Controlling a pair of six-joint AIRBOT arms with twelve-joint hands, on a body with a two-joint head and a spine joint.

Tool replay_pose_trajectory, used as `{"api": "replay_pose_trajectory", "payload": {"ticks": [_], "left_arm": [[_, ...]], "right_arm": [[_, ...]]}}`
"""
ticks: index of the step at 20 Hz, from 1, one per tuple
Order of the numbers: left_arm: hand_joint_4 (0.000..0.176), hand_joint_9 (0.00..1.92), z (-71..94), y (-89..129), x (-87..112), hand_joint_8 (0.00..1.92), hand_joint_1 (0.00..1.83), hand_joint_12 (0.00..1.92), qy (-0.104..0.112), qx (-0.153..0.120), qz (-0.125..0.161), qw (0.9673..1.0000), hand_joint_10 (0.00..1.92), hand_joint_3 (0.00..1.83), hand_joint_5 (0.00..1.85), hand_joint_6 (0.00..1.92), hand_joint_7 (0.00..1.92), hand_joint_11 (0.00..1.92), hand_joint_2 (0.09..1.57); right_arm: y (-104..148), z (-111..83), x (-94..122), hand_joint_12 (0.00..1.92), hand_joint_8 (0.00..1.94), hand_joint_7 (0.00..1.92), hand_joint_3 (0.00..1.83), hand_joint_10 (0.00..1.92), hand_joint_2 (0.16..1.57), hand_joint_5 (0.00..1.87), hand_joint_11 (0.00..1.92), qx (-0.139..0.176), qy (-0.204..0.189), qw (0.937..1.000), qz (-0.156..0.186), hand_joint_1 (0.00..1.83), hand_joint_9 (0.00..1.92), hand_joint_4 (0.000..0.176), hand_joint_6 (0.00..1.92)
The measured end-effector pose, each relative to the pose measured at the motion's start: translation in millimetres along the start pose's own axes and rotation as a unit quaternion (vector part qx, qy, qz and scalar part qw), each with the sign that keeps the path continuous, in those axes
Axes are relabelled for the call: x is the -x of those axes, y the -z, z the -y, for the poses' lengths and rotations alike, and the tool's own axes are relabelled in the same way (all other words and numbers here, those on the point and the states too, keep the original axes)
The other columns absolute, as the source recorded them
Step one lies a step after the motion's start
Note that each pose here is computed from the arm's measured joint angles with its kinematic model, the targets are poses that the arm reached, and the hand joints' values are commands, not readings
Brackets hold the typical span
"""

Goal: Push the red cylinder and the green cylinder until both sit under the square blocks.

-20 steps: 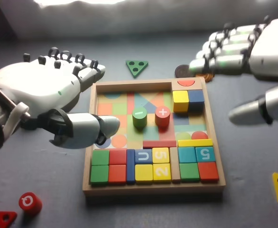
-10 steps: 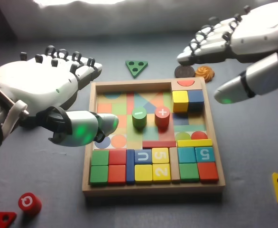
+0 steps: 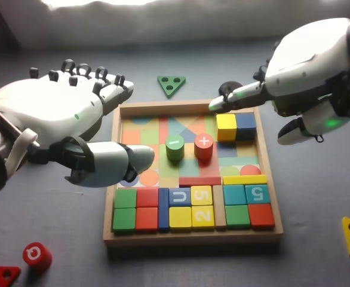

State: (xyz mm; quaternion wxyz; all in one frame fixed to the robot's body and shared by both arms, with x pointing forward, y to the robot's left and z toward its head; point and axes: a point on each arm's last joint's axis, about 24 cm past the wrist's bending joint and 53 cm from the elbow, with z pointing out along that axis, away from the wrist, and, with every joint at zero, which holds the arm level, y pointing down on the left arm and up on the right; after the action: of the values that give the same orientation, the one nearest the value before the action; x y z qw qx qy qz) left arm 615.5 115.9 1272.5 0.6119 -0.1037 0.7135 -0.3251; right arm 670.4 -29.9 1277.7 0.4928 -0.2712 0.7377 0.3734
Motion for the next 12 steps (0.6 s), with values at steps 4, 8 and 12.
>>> {"api": "replay_pose_trajectory", "payload": {"ticks": [4, 8, 12], "left_arm": [[0.000, 0.00, -0.6, -0.2, 1.2, 0.00, 0.00, 0.01, 0.003, 0.002, 0.001, 1.0000, 0.00, 0.02, 0.00, 0.00, 0.00, 0.00, 1.27], [0.000, 0.00, -1.6, -0.7, 2.4, 0.00, 0.00, 0.03, 0.003, 0.003, 0.003, 1.0000, 0.00, 0.01, 0.01, 0.00, 0.00, 0.02, 1.27], [0.000, 0.01, -2.2, -0.7, 2.0, 0.00, 0.00, 0.12, 0.005, 0.004, 0.002, 1.0000, 0.00, 0.00, 0.01, 0.00, 0.01, 0.00, 1.29]], "right_arm": [[-13.9, -9.6, 0.3, 1.92, 1.94, 1.85, 0.01, 1.92, 1.56, 0.24, 1.92, 0.010, 0.009, 0.9999, -0.006, 0.63, 1.92, 0.000, 0.03], [-26.1, -8.1, 3.4, 1.92, 1.94, 1.89, 0.00, 1.92, 1.34, 0.18, 1.92, 0.008, 0.013, 0.9998, -0.009, 1.25, 1.92, 0.000, 0.02], [-38.1, -10.3, 7.6, 1.92, 1.94, 1.75, 0.00, 1.92, 1.23, 0.17, 1.92, 0.010, 0.005, 0.9999, -0.008, 1.74, 1.92, 0.009, 0.01]]}}
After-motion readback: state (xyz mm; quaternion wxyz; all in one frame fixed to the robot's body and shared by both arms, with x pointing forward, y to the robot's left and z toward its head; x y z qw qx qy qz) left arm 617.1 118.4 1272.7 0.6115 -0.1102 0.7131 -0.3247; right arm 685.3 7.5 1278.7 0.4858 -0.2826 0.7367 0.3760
